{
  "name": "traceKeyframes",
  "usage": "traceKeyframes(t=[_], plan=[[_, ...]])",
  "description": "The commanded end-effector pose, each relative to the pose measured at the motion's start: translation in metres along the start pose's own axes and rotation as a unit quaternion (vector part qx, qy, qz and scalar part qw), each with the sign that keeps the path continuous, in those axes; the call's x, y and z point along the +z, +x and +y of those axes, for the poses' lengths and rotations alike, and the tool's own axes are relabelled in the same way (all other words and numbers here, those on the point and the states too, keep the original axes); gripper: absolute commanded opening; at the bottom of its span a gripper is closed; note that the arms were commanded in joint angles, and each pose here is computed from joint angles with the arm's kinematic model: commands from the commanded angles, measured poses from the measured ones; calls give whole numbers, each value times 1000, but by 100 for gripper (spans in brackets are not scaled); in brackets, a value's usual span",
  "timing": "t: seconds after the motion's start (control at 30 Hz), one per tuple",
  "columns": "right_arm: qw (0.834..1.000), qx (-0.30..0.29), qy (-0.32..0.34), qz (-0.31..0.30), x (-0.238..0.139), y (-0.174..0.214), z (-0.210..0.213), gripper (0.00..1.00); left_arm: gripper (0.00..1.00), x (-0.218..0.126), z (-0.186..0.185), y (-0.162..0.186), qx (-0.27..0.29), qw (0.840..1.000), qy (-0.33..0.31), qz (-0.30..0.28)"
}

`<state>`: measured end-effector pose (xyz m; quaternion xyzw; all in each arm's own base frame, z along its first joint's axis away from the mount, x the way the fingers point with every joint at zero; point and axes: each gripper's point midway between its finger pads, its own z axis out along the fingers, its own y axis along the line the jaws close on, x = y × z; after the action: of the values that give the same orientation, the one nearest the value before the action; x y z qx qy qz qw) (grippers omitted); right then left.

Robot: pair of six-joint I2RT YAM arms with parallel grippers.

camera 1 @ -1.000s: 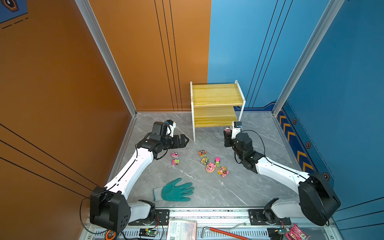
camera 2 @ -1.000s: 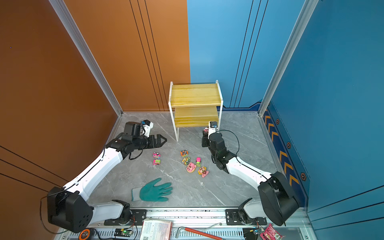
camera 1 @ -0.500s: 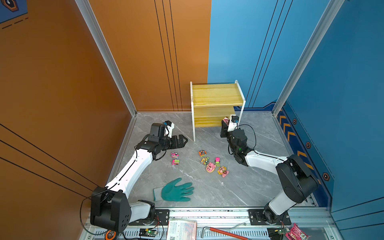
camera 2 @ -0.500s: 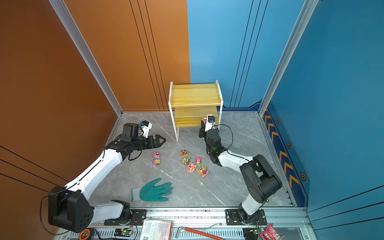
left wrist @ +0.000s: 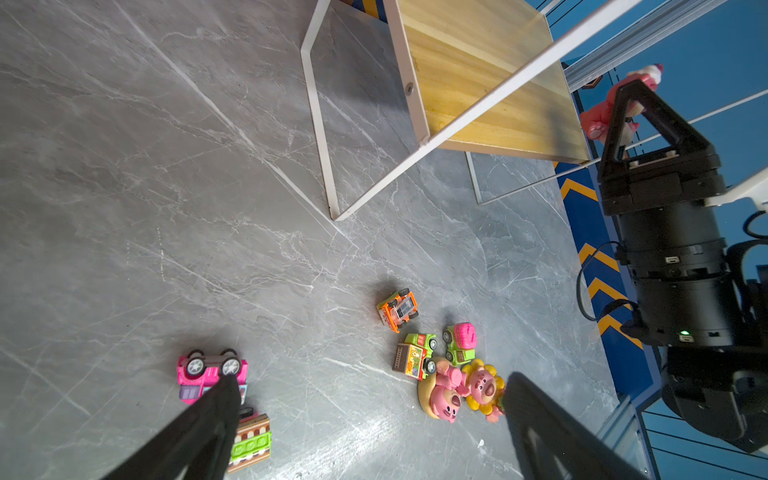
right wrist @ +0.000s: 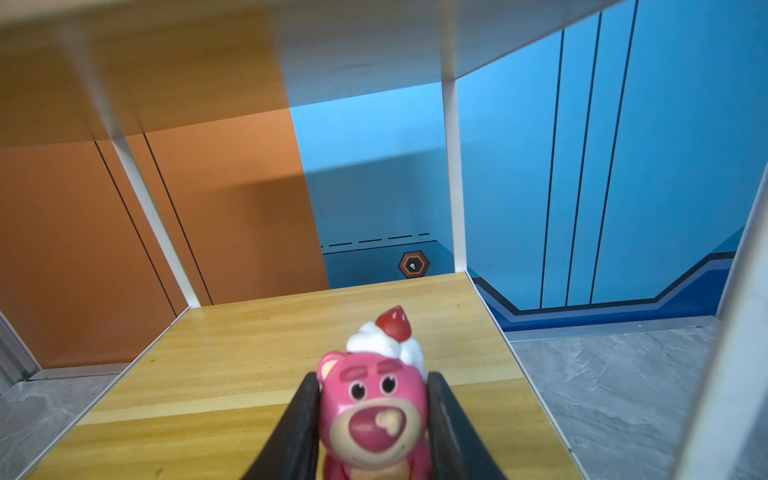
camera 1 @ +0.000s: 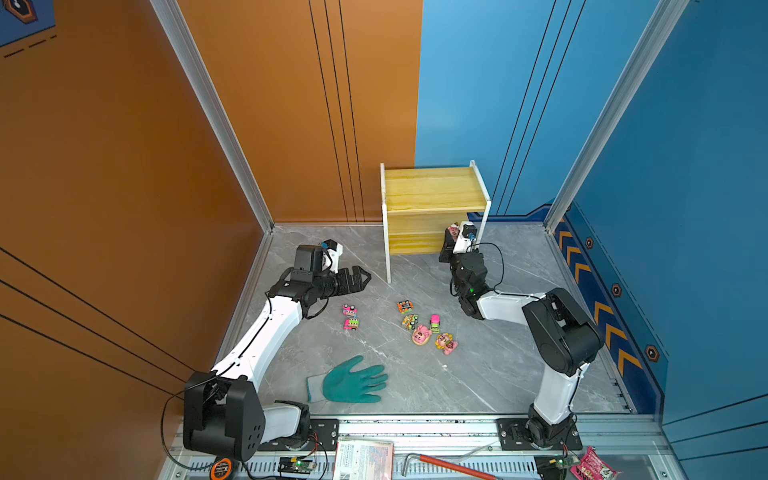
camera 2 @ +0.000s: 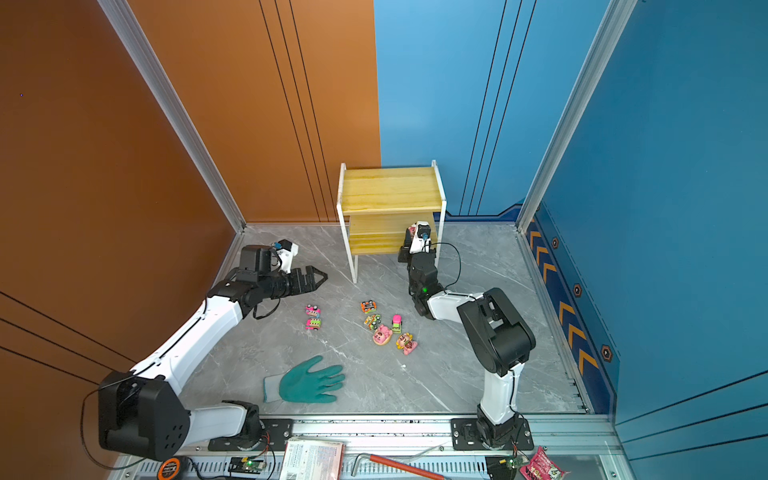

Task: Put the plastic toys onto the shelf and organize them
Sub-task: 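Move the held pink bear onto the lower shelf board with the right gripper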

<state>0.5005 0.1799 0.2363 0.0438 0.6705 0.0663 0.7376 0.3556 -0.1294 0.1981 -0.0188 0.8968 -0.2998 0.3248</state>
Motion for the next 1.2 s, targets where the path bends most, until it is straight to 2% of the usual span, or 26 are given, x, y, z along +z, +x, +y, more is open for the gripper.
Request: traceKeyframes(t=[0.0,0.63,1.17], plan=[[999,8,19,-49,7,-24,-5,25,99,3,0,-2,-8,1000,13,1],[998,8,39,-44,16,1,-18,30,99,6,4,-3,-14,1000,14,1],[999,-7,41,-27,11,17,-15,40,99,6,5,-2,-13,1000,13,0]])
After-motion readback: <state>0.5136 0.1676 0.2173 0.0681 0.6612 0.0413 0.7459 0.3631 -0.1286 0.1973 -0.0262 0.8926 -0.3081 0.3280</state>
